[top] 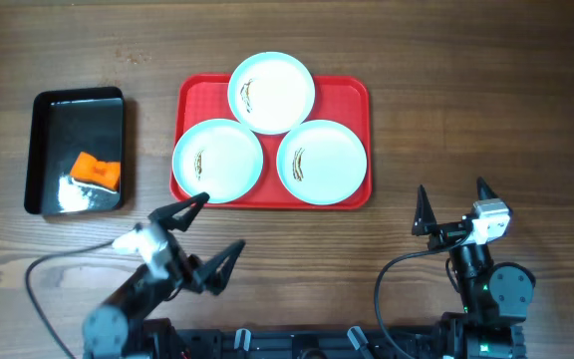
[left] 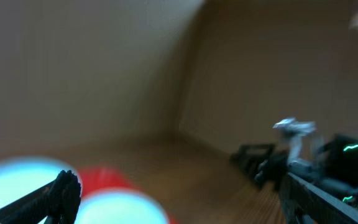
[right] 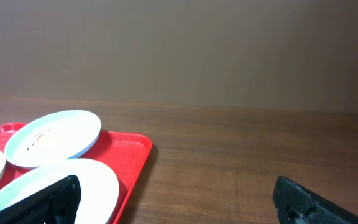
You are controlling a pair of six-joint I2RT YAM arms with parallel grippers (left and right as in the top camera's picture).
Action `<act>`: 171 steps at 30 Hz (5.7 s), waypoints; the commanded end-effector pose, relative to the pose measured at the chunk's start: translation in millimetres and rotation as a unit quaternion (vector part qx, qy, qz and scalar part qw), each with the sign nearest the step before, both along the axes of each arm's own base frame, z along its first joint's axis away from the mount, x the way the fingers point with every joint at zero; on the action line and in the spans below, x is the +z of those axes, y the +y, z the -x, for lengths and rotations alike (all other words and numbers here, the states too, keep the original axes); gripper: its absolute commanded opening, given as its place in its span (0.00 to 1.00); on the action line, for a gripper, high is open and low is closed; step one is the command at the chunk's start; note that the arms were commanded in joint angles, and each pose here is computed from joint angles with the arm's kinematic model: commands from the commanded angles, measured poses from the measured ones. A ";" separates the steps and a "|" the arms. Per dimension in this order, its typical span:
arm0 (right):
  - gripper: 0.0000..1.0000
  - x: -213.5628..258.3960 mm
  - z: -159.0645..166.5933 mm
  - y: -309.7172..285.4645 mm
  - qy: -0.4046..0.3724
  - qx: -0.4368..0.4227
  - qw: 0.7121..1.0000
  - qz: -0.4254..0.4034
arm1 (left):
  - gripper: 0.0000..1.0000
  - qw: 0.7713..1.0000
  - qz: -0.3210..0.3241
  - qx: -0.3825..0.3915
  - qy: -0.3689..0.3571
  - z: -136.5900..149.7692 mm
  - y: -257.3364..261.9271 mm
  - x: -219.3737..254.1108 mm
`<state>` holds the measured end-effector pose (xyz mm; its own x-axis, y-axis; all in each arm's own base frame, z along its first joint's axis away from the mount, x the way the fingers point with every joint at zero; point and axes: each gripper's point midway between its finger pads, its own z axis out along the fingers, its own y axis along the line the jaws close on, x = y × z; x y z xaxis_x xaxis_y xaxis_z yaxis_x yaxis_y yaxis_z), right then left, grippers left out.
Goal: Clean dirty plates on tray and stack at the side
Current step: 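Reach the left gripper into the black tray and grasp the orange sponge, then lift the orange sponge with the left gripper out of the water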
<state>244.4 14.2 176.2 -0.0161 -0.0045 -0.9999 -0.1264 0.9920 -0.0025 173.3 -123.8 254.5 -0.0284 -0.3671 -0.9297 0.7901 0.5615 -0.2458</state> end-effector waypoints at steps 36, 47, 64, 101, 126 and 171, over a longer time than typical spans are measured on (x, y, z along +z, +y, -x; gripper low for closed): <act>1.00 0.7 0.3 1.0 -0.004 0.004 1.000 0.009 | 1.00 0.670 -0.009 0.495 0.554 -169.8 178.4 36.5; 1.00 0.7 0.3 1.0 -0.004 0.004 1.000 0.009 | 0.31 0.538 0.003 0.558 0.632 -193.3 245.3 -52.8; 1.00 0.7 0.3 1.0 -0.004 0.004 1.000 0.009 | 0.54 0.411 -0.005 0.554 0.724 -190.3 285.0 -165.3; 1.00 0.7 0.3 1.0 -0.004 0.004 1.000 0.009 | 0.26 0.384 -0.015 0.532 0.755 -166.1 272.2 -262.0; 1.00 0.7 0.3 1.0 -0.004 0.004 1.000 0.009 | 0.04 0.417 -0.015 0.593 0.688 -194.2 303.4 -226.8; 1.00 0.7 0.3 1.0 -0.004 0.004 1.000 0.009 | 0.04 0.702 -0.050 0.560 0.437 -219.1 279.4 16.5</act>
<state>244.5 14.2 175.3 -0.0187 -0.0043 -0.9998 -0.1264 0.9920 -0.0019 405.1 160.4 242.1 -0.3747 -0.5835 -0.7205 -0.6188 0.7361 -0.2744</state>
